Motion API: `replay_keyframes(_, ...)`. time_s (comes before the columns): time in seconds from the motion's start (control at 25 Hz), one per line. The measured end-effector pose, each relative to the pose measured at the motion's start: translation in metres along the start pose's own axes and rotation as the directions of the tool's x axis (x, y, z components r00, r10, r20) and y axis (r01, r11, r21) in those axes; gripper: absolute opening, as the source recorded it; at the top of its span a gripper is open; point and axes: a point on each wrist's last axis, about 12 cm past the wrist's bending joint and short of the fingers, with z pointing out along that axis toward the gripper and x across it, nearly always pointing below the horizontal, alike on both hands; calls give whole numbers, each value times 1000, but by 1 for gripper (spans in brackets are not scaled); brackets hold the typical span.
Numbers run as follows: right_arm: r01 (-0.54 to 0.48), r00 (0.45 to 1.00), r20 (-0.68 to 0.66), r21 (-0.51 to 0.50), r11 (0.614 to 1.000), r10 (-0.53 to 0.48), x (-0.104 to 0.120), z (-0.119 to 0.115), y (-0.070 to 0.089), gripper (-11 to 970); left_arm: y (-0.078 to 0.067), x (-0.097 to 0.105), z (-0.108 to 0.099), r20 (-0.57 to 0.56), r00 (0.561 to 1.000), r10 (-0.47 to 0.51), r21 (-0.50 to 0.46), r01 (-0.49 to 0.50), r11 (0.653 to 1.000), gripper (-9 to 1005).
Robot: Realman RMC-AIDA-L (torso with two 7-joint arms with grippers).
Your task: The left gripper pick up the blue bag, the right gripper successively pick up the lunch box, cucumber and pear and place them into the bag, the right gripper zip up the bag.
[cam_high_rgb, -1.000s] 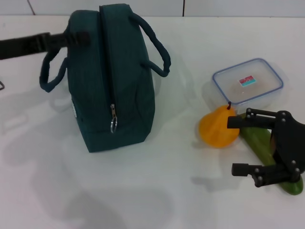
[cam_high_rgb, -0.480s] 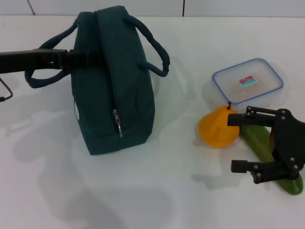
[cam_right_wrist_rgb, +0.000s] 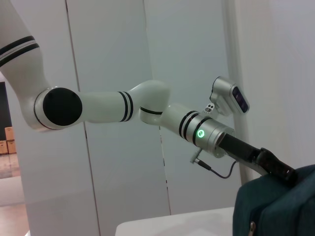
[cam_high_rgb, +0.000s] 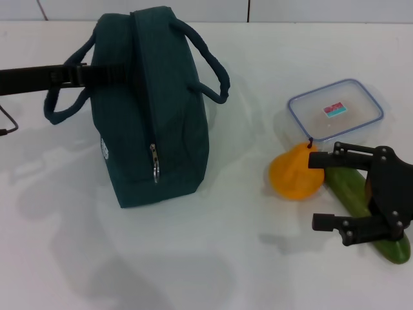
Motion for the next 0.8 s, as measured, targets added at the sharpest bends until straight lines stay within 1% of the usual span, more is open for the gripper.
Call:
replay_keyframes(0.2, -4, 1000, -1, 12, 1000, 4, 1, 0, -1, 871, -1, 2, 1, -7, 1000, 9, 6, -9, 1000, 372)
replay_keyframes(0.28, -10, 1000, 3, 26, 1000, 10, 2, -1, -2, 871, -1, 1, 1, -4, 1000, 12, 5, -12, 1000, 136)
replay_keyframes(0.4, -39, 999, 19, 87, 995, 37, 5, -5, -7, 871, -3, -2, -1, 3, 1000, 22, 3, -22, 1000, 88)
replay_keyframes(0.52, -78, 996, 51, 182, 980, 70, 9, -12, -15, 871, -7, -7, -2, 11, 999, 37, 8, -37, 999, 40)
replay_keyframes(0.56, -88, 995, 61, 209, 974, 77, 10, -14, -17, 871, -9, -8, -2, 13, 999, 38, 15, -38, 999, 40)
replay_keyframes(0.68, -119, 992, 87, 295, 948, 97, 14, -21, -23, 871, -16, -11, -1, 24, 999, 41, 42, -42, 998, 40)
replay_keyframes(0.76, -159, 985, 116, 363, 918, 124, 18, -26, -28, 871, -20, -15, -1, 25, 999, 42, 46, -43, 998, 40)
replay_keyframes(0.8, -194, 979, 141, 401, 895, 149, 20, -28, -32, 871, -22, -16, -2, 23, 999, 40, 44, -40, 998, 40)
